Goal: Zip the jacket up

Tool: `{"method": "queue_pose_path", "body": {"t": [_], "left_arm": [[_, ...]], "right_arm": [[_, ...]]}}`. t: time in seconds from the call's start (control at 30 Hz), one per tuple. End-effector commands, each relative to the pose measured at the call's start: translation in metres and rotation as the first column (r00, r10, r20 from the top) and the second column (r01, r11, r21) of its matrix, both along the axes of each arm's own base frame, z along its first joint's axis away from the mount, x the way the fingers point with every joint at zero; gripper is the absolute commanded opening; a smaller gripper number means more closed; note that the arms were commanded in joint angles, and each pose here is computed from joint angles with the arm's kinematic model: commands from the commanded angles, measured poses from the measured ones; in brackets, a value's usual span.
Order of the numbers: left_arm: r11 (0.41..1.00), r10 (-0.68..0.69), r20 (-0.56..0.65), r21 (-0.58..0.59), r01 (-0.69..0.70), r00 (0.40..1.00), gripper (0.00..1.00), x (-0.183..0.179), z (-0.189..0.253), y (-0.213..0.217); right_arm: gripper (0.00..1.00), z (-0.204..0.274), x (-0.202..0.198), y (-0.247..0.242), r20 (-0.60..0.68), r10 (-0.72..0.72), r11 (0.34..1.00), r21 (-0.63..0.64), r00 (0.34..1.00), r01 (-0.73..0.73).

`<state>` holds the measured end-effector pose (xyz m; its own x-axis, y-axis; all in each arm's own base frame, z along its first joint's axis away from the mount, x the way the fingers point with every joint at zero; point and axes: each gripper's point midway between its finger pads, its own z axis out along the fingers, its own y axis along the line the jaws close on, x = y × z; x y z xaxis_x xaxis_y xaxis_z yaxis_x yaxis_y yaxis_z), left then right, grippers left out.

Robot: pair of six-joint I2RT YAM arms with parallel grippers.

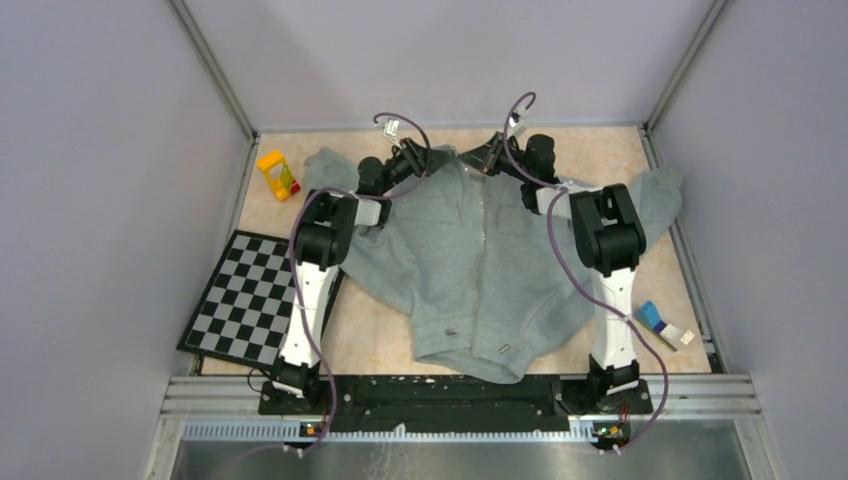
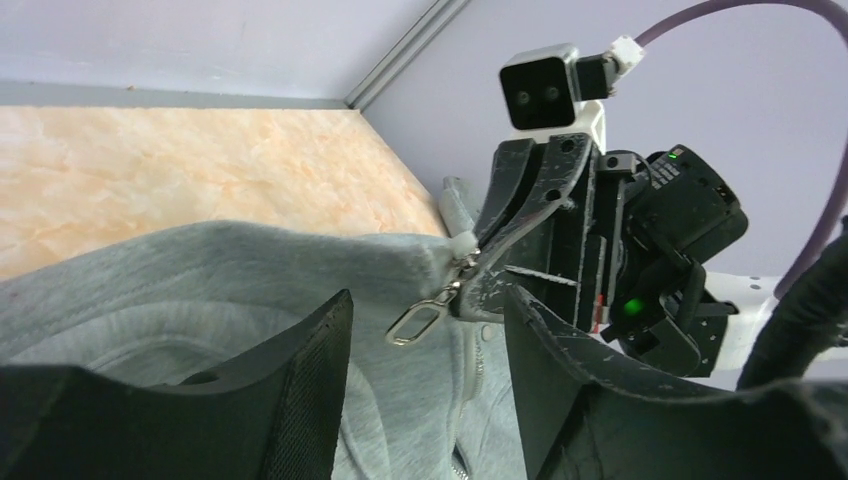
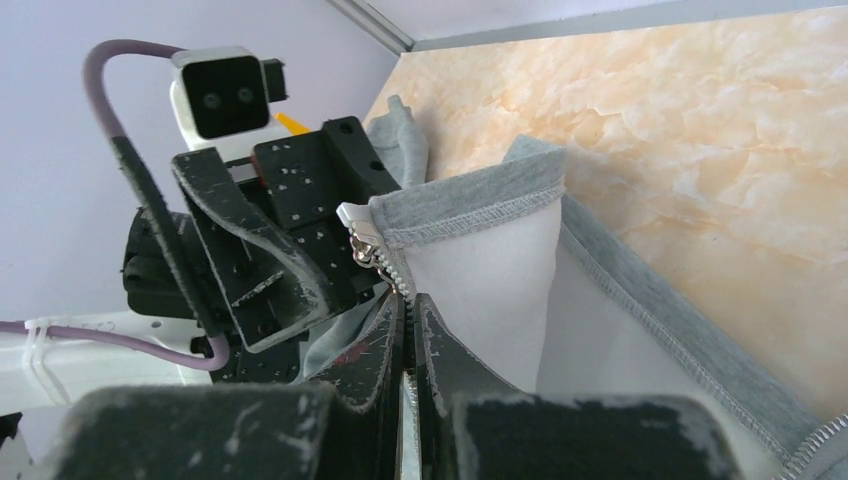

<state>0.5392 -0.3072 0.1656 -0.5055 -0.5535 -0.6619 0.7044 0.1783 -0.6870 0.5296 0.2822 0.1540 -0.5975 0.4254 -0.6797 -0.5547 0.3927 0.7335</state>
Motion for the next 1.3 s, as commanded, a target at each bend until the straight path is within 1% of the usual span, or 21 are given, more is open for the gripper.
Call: {"method": "queue_pose_path", "body": {"t": [0.0, 0.07, 0.1, 0.2, 0.3, 0.43, 0.53, 0.67, 0.73, 0.83, 0.93, 1.03, 1.13, 1.2, 1.27], "left_arm": [[1.0, 0.022, 0.009, -0.012, -0.022, 1.0, 0.64, 0.005, 0.005, 0.002], [1.0, 0.022, 0.003, -0.012, -0.022, 1.0, 0.66, 0.005, 0.002, 0.002], [1.0, 0.015, 0.008, -0.017, -0.015, 1.0, 0.65, 0.004, 0.003, 0.001], [0.999, -0.021, 0.025, -0.042, 0.022, 0.999, 0.56, 0.001, 0.007, -0.001], [0.999, -0.027, 0.022, -0.044, 0.028, 0.999, 0.48, 0.001, 0.006, -0.002], [0.998, -0.041, 0.029, -0.053, 0.042, 0.999, 0.43, 0.0, 0.008, -0.004], [0.997, -0.043, 0.028, -0.057, 0.045, 0.999, 0.42, 0.0, 0.008, -0.005], [0.996, -0.059, 0.034, -0.065, 0.061, 0.998, 0.44, -0.001, 0.009, -0.007], [0.996, -0.06, 0.034, -0.066, 0.062, 0.998, 0.42, -0.001, 0.009, -0.008], [0.995, -0.062, 0.04, -0.07, 0.065, 0.997, 0.35, -0.002, 0.01, -0.008], [0.995, -0.068, 0.045, -0.069, 0.071, 0.997, 0.25, -0.003, 0.01, -0.009], [0.994, -0.073, 0.053, -0.072, 0.077, 0.996, 0.19, -0.005, 0.011, -0.008], [0.993, -0.077, 0.061, -0.079, 0.082, 0.995, 0.1, -0.006, 0.012, -0.008], [0.993, -0.082, 0.068, -0.081, 0.087, 0.994, 0.06, -0.008, 0.013, -0.008], [0.993, -0.082, 0.073, -0.08, 0.088, 0.994, 0.0, -0.008, 0.014, -0.008]], "right_arm": [[0.0, 0.023, -0.007, 0.007, 0.075, 0.026, 0.999, 0.027, 0.997, -0.028], [0.0, 0.022, -0.007, 0.007, 0.073, 0.026, 0.999, 0.029, 0.997, -0.028], [0.0, 0.022, -0.007, 0.007, 0.073, 0.026, 0.999, 0.031, 0.997, -0.028], [0.0, 0.021, -0.007, 0.007, 0.071, 0.027, 0.999, 0.031, 0.997, -0.03], [0.0, 0.021, -0.007, 0.007, 0.068, 0.027, 0.999, 0.03, 0.997, -0.029], [0.0, 0.02, -0.007, 0.007, 0.069, 0.029, 0.999, 0.032, 0.997, -0.031], [0.0, 0.021, -0.007, 0.007, 0.069, 0.029, 0.999, 0.032, 0.997, -0.032], [0.0, 0.019, -0.007, 0.007, 0.066, 0.031, 0.999, 0.034, 0.997, -0.033], [0.0, 0.019, -0.007, 0.007, 0.066, 0.031, 0.999, 0.036, 0.997, -0.033], [0.0, 0.018, -0.007, 0.007, 0.061, 0.032, 0.999, 0.035, 0.998, -0.034], [0.0, 0.017, -0.007, 0.007, 0.058, 0.03, 0.999, 0.036, 0.998, -0.032], [0.0, 0.016, -0.006, 0.007, 0.057, 0.027, 0.999, 0.035, 0.998, -0.029], [0.0, 0.012, -0.004, 0.006, 0.044, 0.018, 0.999, 0.029, 0.999, -0.02], [0.0, 0.009, -0.003, 0.006, 0.037, 0.015, 1.0, 0.025, 0.999, -0.016], [0.0, 0.007, -0.002, 0.006, 0.032, 0.012, 1.0, 0.018, 0.999, -0.013]]}}
